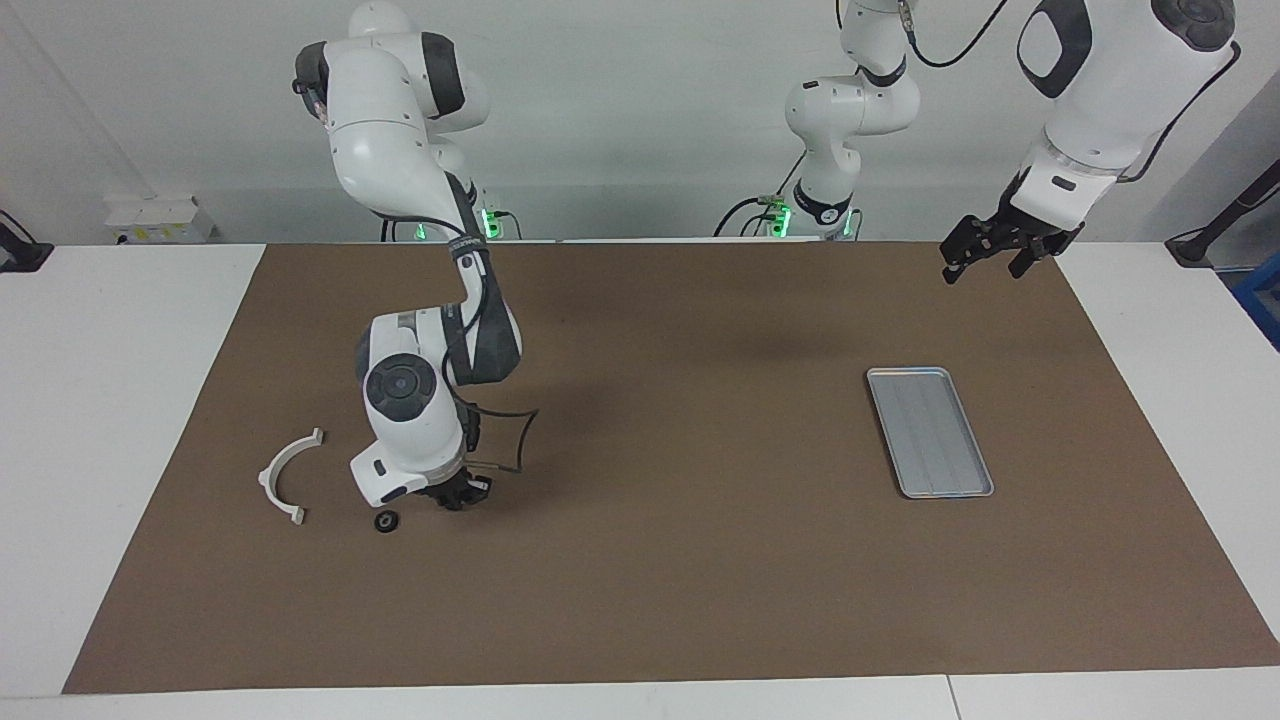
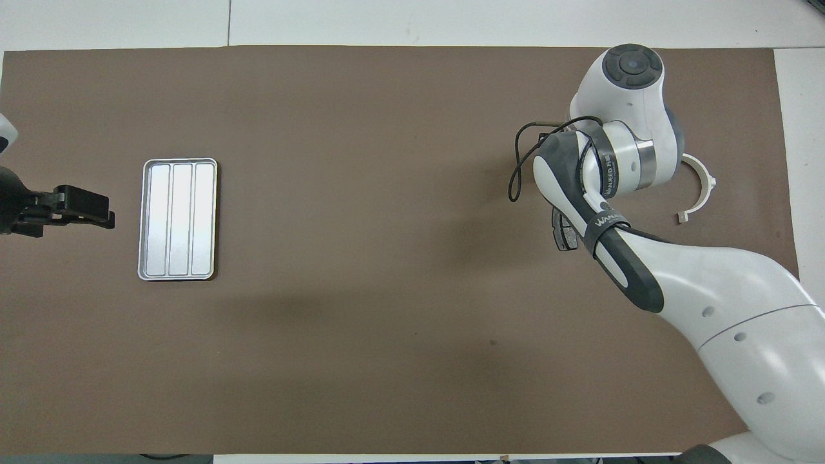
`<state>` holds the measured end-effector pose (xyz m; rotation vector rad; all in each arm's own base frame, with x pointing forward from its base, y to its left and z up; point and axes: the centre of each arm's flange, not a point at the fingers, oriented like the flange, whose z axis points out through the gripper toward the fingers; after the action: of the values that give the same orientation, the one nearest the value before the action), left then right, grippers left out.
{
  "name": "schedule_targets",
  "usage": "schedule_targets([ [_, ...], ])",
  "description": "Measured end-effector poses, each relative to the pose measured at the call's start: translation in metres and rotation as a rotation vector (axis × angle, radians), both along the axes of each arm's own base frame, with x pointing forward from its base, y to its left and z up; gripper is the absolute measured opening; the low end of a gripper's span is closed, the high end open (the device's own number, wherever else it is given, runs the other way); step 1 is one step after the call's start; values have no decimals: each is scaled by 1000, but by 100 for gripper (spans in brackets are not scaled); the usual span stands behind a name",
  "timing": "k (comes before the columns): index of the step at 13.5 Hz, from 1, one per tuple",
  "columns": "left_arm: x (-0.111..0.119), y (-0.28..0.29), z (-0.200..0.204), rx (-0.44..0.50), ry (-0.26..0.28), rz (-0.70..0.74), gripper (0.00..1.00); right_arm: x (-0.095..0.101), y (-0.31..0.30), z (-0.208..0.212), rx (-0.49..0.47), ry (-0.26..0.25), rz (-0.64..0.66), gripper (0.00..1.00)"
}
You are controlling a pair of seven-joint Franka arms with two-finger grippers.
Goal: Pick bearing gear from pile to tray
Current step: 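Close the right gripper on the small black bearing and lift, then carry the bearing toward the table centre and release it there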
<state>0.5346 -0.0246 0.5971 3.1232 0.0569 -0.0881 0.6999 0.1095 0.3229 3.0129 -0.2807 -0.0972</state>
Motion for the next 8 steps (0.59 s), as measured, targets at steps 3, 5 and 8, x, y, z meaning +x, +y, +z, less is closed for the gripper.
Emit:
schedule_targets([
  [3,0,0,0,0,0,0,100,-20,11,100,-3,60,27,24],
  [5,0,0,0,0,0,0,100,-47,48,171,27,76,37,24],
  [8,0,0,0,0,0,0,100,-86,129,229,67,55,-73,24],
])
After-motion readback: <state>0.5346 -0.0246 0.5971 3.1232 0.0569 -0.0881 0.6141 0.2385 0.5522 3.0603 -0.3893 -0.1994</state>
